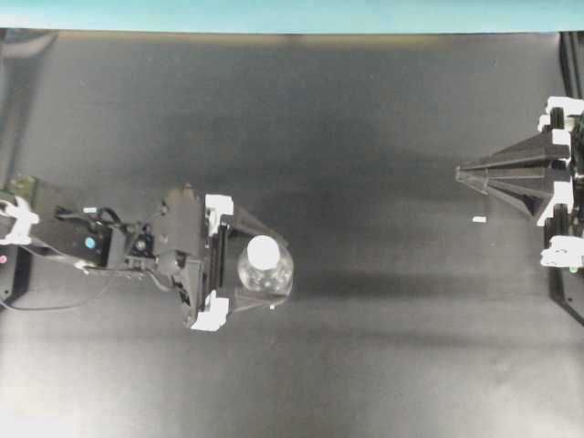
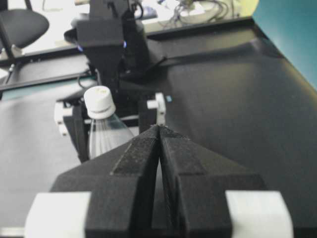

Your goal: Open the bottle cap by holding the bottle with the left arm and twisting the cap with the right arm.

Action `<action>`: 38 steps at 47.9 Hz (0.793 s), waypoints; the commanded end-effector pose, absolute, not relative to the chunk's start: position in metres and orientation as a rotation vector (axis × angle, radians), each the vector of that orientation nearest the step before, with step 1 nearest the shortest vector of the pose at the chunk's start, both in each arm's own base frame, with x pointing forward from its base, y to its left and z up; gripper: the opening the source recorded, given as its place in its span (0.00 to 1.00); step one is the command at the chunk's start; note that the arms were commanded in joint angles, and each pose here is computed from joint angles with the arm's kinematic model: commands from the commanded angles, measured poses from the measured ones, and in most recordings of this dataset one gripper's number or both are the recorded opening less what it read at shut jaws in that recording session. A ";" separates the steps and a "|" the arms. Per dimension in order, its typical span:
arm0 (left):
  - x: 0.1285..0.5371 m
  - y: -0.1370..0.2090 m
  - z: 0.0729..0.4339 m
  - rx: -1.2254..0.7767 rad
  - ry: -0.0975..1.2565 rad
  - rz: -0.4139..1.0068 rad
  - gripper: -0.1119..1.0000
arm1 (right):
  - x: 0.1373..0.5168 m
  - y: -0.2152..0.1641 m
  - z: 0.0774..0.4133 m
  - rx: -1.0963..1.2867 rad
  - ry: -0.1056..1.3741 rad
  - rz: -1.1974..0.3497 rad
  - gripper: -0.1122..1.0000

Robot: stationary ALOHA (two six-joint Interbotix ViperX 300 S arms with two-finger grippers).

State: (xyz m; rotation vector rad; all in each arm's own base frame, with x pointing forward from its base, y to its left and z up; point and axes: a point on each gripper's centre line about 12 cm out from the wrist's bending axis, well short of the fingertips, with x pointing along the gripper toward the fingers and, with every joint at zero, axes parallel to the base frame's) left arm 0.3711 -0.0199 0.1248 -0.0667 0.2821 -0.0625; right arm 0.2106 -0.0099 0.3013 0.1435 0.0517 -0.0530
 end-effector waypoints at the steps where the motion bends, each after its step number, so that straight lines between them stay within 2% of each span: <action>1: 0.373 -0.021 0.118 -0.063 0.295 -0.069 0.98 | 0.213 -0.010 0.314 0.167 0.023 -0.053 0.10; 29: 0.372 -0.020 0.095 -0.067 0.367 -0.060 0.97 | 0.215 -0.005 0.307 0.228 0.150 -0.038 0.10; 38: 0.371 -0.024 0.092 -0.056 0.379 -0.072 0.90 | 0.227 0.006 0.318 0.237 0.236 0.004 0.10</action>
